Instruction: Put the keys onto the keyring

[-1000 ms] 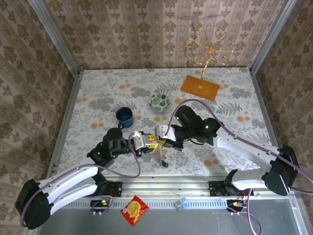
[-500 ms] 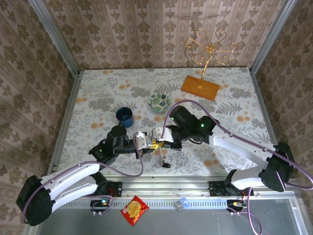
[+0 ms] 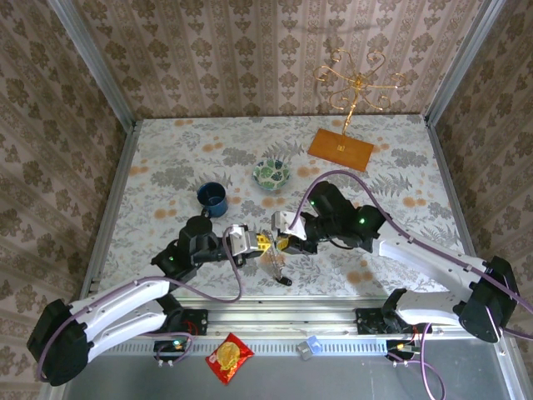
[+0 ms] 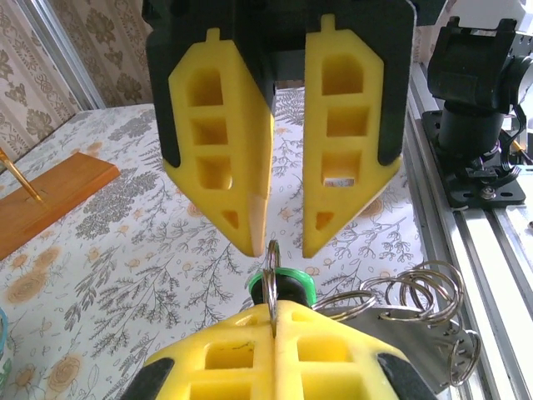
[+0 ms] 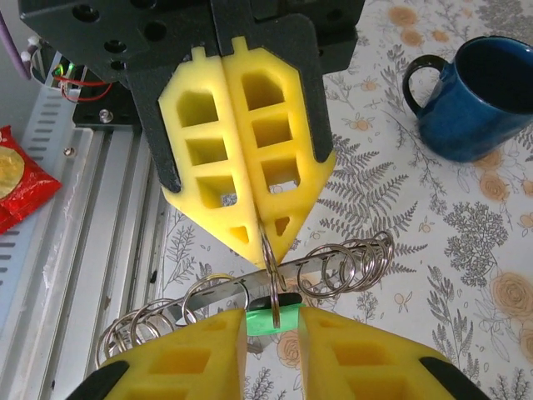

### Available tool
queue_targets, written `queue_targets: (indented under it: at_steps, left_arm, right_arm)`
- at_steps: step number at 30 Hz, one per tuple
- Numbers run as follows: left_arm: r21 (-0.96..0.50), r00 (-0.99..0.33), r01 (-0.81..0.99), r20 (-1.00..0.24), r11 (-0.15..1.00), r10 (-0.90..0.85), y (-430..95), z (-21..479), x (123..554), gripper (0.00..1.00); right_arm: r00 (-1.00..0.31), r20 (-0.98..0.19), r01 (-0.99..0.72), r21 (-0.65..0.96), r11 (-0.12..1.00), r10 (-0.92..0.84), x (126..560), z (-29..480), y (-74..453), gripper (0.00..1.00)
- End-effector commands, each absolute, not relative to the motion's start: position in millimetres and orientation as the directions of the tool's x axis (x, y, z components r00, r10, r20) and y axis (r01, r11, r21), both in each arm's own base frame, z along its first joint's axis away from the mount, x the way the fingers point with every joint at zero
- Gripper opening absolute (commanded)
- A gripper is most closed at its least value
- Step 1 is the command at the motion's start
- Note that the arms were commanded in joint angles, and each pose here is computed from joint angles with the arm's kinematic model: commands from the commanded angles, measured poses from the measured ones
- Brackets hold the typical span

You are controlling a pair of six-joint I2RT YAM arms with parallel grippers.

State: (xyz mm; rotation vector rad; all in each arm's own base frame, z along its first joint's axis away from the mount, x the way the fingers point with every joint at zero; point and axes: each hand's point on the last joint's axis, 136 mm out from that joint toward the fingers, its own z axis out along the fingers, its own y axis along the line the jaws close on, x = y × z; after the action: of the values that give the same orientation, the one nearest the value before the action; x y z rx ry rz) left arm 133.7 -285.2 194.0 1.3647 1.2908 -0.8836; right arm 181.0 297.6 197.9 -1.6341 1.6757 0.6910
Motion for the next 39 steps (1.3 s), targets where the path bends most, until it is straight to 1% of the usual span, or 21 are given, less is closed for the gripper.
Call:
queue_targets:
  at_steps: [1,4,8,12,18,19,22,24,26,27,28,29,33,38,39]
  left_arm:
    - [0.205,0.189,0.975,-0.970,0.090,0.154,-286,213,131,0.00]
    - [0.204,0.188,0.975,-0.969,0.091,0.160,-285,212,131,0.00]
    - [0.205,0.188,0.975,-0.969,0.092,0.160,-285,212,131,0.00]
    - [0.205,0.190,0.974,-0.970,0.091,0.152,-285,214,130,0.00]
    - [0.215,0.204,0.972,-0.972,0.094,0.116,-286,218,130,0.00]
    - [0.217,0.210,0.974,-0.972,0.069,0.103,-287,219,125,0.00]
    - [0.228,0.221,0.971,-0.970,0.075,0.098,-287,219,126,0.00]
    - [0.230,0.222,0.970,-0.970,0.079,0.102,-287,217,126,0.00]
    - [0.230,0.222,0.970,-0.970,0.079,0.101,-287,215,126,0.00]
    - [0.228,0.219,0.970,-0.971,0.080,0.100,-286,214,126,0.00]
    - [0.224,0.216,0.971,-0.971,0.080,0.098,-286,213,126,0.00]
    - [0.223,0.215,0.971,-0.972,0.080,0.094,-286,214,125,0.00]
    - [0.207,0.202,0.974,-0.977,0.088,0.069,-286,215,125,0.00]
    - [0.179,0.178,0.979,-0.984,0.094,0.020,-287,219,124,0.00]
    - [0.174,0.173,0.977,-0.985,0.125,0.018,-287,219,128,0.00]
  right_arm:
    - [0.003,-0.813,-0.996,-0.056,0.073,-0.583,177,204,302,0.18]
    - [0.004,-0.813,-0.996,-0.055,0.070,-0.582,177,205,302,0.13]
    - [0.005,-0.812,-0.996,-0.054,0.065,-0.584,177,205,303,0.11]
    - [0.001,-0.808,-0.997,-0.048,0.065,-0.589,178,203,304,0.01]
    - [-0.072,-0.765,-0.993,-0.006,0.119,-0.641,188,173,296,0.00]
    - [-0.082,-0.760,-0.993,0.009,0.116,-0.644,188,170,297,0.00]
    - [-0.091,-0.784,-0.994,0.037,0.101,-0.614,184,175,303,0.00]
    - [-0.078,-0.806,-0.995,0.022,0.102,-0.586,183,182,304,0.00]
    - [-0.061,-0.823,-0.995,0.003,0.102,-0.564,182,187,303,0.09]
    - [-0.052,-0.832,-0.994,-0.008,0.106,-0.552,182,191,302,0.17]
    - [-0.045,-0.840,-0.994,-0.016,0.107,-0.541,181,193,302,0.24]
    - [-0.040,-0.846,-0.994,-0.020,0.108,-0.532,181,195,301,0.26]
    - [-0.034,-0.868,-0.994,-0.020,0.103,-0.495,178,200,304,0.29]
    - [-0.042,-0.883,-0.995,-0.007,0.102,-0.468,180,201,309,0.28]
    - [-0.043,-0.885,-0.995,-0.006,0.103,-0.463,180,201,309,0.27]
